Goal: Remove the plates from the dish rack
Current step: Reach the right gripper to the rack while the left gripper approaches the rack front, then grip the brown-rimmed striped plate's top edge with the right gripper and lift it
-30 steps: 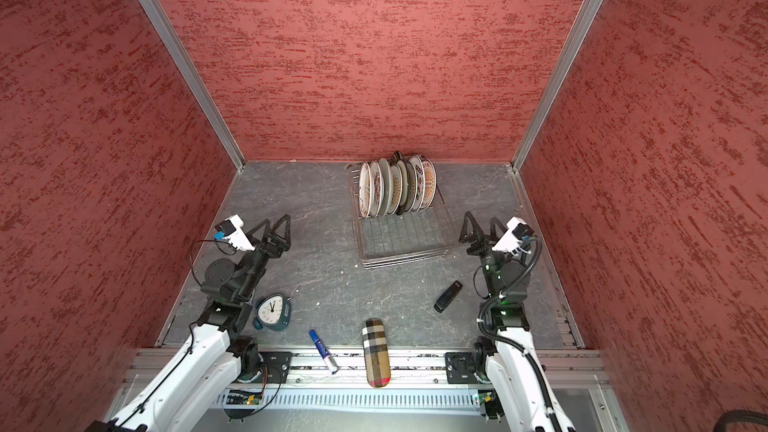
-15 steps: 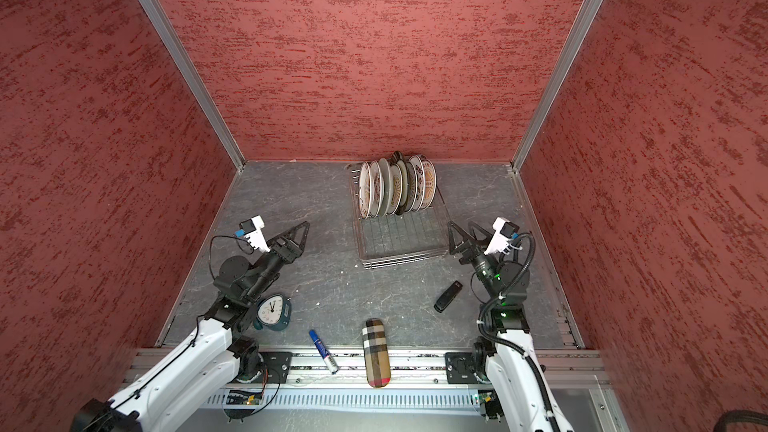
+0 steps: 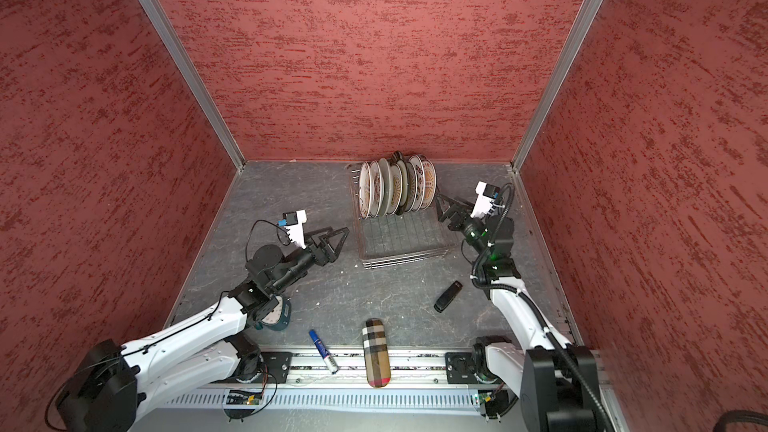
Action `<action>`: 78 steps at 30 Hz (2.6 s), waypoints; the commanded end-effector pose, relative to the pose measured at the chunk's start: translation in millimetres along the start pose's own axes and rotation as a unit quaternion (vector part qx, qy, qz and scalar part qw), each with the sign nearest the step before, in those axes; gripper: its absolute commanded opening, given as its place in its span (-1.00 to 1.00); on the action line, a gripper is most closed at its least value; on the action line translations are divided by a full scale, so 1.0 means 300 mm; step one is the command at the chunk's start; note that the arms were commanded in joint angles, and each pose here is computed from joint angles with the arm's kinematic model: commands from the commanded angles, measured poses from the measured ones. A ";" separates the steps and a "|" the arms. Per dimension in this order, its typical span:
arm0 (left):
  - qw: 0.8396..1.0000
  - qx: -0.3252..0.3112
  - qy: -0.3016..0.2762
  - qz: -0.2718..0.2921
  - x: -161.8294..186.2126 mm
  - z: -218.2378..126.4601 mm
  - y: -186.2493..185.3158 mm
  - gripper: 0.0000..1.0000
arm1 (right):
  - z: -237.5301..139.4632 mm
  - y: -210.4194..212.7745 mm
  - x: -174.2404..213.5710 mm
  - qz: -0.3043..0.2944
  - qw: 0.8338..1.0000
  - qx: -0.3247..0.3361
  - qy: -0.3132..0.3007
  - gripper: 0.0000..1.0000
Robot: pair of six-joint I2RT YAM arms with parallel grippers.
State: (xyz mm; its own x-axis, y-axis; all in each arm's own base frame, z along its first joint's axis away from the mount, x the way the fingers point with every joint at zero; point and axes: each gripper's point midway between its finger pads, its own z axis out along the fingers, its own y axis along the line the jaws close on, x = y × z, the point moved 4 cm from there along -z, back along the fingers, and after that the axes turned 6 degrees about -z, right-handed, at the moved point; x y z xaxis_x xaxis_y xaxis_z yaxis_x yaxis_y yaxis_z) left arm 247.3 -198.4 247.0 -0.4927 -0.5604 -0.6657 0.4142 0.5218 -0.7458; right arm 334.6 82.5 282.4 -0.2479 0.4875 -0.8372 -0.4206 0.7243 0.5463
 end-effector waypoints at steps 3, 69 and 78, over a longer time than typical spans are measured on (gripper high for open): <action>0.999 -0.005 -0.036 0.000 -0.039 0.027 -0.025 0.99 | 0.134 0.062 -0.027 -0.052 0.998 0.008 0.025 0.96; 0.998 0.031 -0.014 -0.045 0.121 0.174 -0.053 0.99 | 0.653 -0.050 0.144 -0.290 0.881 0.307 0.214 -0.67; 0.999 0.018 -0.032 -0.039 0.098 0.139 -0.039 0.99 | 0.654 -0.002 0.092 -0.307 0.877 0.319 0.185 -0.83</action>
State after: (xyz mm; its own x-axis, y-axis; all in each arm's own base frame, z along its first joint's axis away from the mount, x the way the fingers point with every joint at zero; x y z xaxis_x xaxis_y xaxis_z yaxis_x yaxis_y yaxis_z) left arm 261.0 -254.0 239.6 -0.4944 -0.6421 -0.5859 0.4134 0.4193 -0.8083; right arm 494.0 187.9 230.4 -0.5357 -0.2209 -0.8150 -0.0827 0.9743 -0.2097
